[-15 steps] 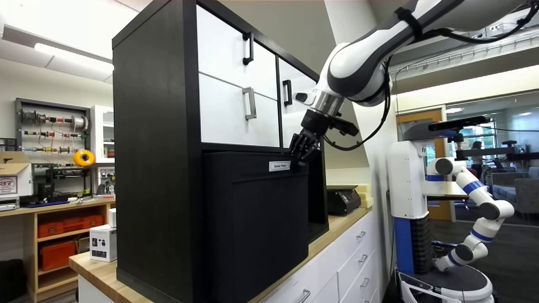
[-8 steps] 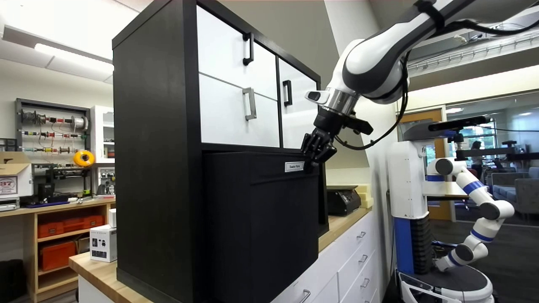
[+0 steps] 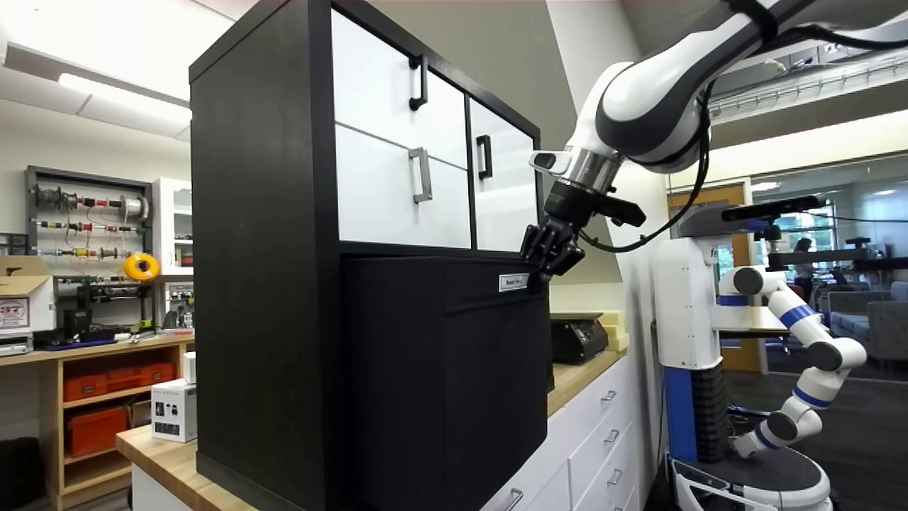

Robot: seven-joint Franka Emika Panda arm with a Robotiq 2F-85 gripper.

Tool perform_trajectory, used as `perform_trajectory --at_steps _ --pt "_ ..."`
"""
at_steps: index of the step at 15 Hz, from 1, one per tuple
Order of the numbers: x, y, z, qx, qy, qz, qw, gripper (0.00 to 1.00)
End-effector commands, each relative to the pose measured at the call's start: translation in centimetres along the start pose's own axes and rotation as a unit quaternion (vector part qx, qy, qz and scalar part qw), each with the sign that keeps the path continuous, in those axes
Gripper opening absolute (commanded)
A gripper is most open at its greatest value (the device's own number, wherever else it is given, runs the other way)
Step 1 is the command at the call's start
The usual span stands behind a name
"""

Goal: Open black lower drawer of the cabinet

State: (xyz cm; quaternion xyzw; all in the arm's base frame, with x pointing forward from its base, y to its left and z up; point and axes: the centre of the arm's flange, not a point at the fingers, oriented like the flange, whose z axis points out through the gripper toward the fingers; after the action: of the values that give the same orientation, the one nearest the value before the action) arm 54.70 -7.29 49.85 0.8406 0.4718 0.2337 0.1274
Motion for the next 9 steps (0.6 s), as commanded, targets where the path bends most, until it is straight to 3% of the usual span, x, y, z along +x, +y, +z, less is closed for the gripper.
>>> perform_trajectory --at_steps 1,9 --pt "-4.2 -3.4 -1.9 0.016 -0.02 0.018 0.9995 0.05" --pt "-4.2 -4.6 -2.5 0.017 -0.023 0.014 0.9995 0.05"
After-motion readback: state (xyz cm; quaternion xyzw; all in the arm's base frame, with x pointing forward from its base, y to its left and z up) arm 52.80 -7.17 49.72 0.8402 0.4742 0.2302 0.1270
